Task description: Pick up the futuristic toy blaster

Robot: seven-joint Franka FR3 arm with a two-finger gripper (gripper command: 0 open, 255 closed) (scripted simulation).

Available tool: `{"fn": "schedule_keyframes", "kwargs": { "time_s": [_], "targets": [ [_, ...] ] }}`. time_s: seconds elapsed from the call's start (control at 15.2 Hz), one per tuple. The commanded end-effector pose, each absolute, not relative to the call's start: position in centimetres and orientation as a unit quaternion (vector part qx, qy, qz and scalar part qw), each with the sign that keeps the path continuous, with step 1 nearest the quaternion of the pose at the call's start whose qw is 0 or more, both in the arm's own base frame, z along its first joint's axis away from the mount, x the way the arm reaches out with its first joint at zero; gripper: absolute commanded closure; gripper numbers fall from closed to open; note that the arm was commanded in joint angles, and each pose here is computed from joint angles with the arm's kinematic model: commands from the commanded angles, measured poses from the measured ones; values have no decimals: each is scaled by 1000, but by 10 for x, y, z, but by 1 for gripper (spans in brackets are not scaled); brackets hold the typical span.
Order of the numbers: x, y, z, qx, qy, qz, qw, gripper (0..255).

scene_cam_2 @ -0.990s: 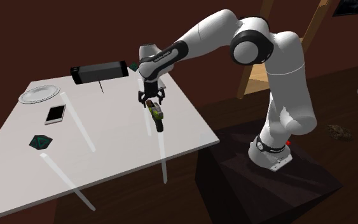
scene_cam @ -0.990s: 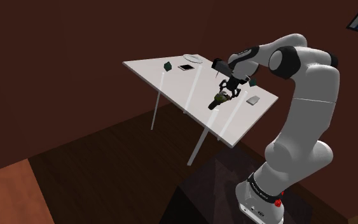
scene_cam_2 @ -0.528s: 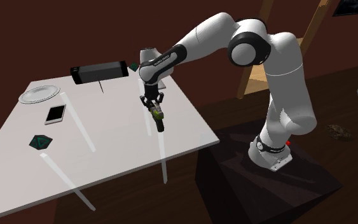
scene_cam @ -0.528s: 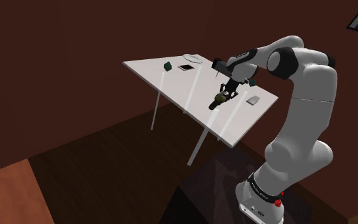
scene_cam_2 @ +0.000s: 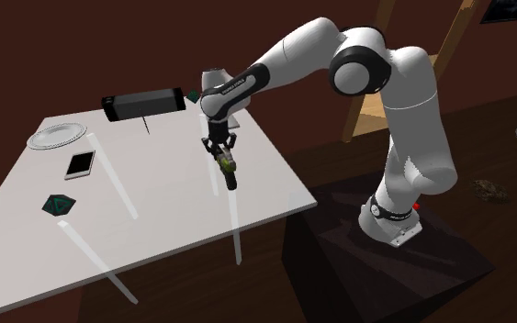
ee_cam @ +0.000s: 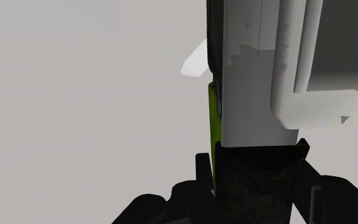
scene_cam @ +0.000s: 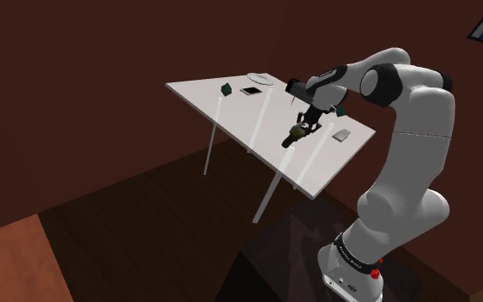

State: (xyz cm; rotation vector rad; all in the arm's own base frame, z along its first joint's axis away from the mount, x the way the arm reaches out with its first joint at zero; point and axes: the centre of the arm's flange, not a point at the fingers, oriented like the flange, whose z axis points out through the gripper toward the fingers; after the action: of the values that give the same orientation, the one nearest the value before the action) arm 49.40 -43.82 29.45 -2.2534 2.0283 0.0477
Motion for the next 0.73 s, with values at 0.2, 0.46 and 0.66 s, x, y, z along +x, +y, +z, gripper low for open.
{"fn": "schedule_keyframes", "kwargs": {
  "time_s": [0.2, 0.46, 0.66],
  "targets": [
    [494, -438, 318, -742, 668, 16, 55, 255],
    [494, -438, 339, -742, 668, 16, 55, 255],
    [494, -438, 355, -742, 668, 16, 55, 255]
  ]
}}
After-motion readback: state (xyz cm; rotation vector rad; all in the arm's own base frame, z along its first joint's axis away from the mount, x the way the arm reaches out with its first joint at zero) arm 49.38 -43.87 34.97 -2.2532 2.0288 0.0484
